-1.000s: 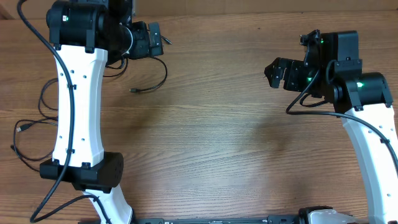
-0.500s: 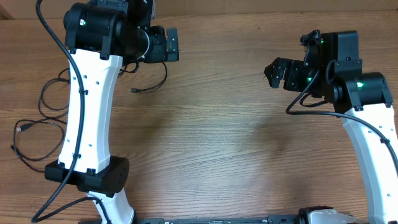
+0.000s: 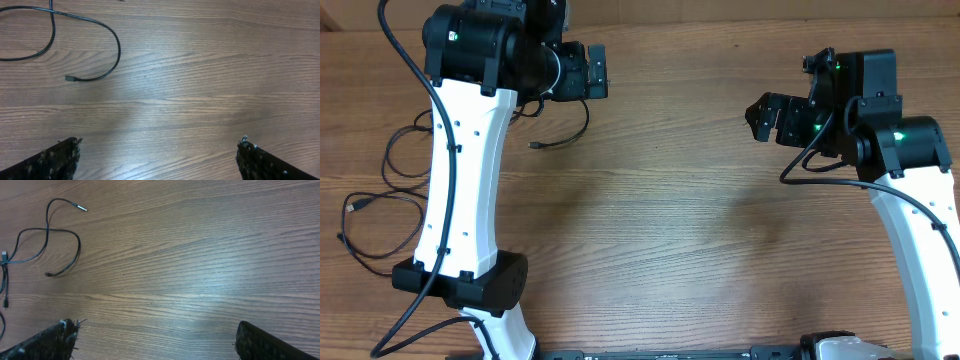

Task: Untangle cables

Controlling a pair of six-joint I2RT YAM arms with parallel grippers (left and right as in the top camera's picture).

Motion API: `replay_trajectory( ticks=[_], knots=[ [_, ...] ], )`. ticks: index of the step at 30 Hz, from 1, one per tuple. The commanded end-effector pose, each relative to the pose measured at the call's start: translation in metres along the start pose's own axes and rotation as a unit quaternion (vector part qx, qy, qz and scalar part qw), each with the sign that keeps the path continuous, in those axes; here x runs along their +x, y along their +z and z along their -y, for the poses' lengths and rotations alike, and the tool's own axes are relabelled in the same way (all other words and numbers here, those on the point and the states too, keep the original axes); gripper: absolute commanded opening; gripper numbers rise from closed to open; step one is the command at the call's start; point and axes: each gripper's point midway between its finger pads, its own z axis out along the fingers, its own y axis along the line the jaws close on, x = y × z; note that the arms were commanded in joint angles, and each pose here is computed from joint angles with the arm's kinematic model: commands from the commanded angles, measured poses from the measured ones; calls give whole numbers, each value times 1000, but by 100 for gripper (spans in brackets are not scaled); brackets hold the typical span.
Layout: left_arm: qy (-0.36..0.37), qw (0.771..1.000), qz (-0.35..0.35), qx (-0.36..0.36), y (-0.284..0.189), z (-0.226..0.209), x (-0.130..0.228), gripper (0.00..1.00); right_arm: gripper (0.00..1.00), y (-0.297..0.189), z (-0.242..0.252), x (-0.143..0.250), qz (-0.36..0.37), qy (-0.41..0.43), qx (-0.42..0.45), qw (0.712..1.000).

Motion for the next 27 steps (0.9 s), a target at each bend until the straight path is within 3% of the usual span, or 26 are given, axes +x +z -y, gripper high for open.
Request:
replay_trajectory(
  ticks=[1,16,27],
  knots=[
    [22,1000,16,6,-14,8,3,100,100,-4,-1,-5,8,0,-1,1000],
    [35,999,24,-21,-13,8,3,100,100,-4,-1,-5,8,0,-1,1000],
    [71,992,105,-6,-18,43,-25,100,100,-4,-1,-5,8,0,-1,1000]
  ],
)
